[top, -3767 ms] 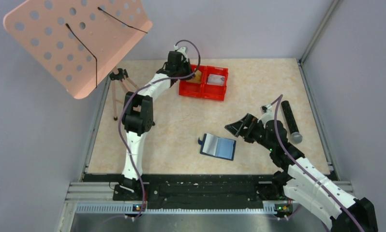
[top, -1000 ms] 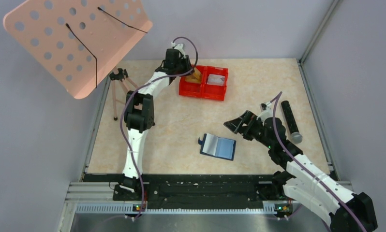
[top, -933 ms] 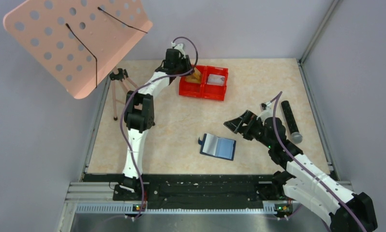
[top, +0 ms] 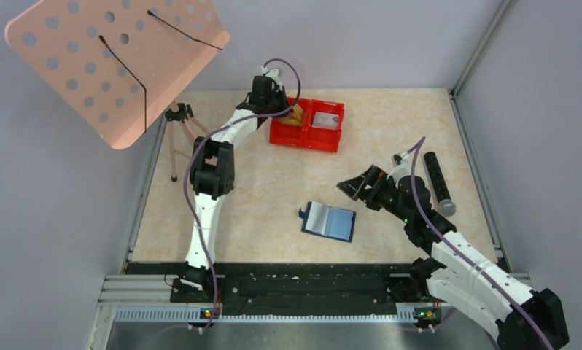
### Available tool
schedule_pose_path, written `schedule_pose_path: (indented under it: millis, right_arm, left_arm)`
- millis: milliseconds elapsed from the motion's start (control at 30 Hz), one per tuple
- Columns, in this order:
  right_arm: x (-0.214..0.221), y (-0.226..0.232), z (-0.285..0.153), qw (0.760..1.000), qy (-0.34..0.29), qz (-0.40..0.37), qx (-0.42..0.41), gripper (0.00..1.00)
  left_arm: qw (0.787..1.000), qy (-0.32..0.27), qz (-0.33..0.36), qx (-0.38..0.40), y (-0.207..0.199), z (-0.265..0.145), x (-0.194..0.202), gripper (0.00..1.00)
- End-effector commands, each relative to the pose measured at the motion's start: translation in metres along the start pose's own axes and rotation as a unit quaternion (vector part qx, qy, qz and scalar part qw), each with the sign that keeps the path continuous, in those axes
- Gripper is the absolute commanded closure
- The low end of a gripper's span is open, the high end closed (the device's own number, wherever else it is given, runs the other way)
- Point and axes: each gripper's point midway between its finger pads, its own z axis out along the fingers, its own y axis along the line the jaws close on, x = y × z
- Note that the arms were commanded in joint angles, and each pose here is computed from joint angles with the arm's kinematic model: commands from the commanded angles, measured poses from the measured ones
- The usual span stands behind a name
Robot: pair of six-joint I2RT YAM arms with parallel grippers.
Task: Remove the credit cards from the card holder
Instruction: Place the credit card in the storage box.
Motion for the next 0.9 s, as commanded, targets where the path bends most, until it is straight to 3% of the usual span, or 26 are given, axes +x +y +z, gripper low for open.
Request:
schedule_pose_path:
  millis: [0, 367, 867]
  right_arm:
    - [-0.017, 0.022, 0.001, 0.999, -0.022, -0.008, -0.030, 0.03]
    - [-0.015, 0.021, 0.002, 0.999, -0.020, -0.003, -0.032, 0.03]
    - [-0.014, 0.019, 0.004, 0.999, -0.020, -0.007, -0.031, 0.03]
  left_arm:
    - [0.999, -0.045, 0.012, 0.014, -0.014, -0.010, -0.036, 1.00]
    - [0.997, -0.079, -0.001, 0.000, -0.016, -0.025, -0.057, 1.00]
    - [0.997, -0.079, -0.008, -0.011, -0.007, -0.030, -0.059, 1.00]
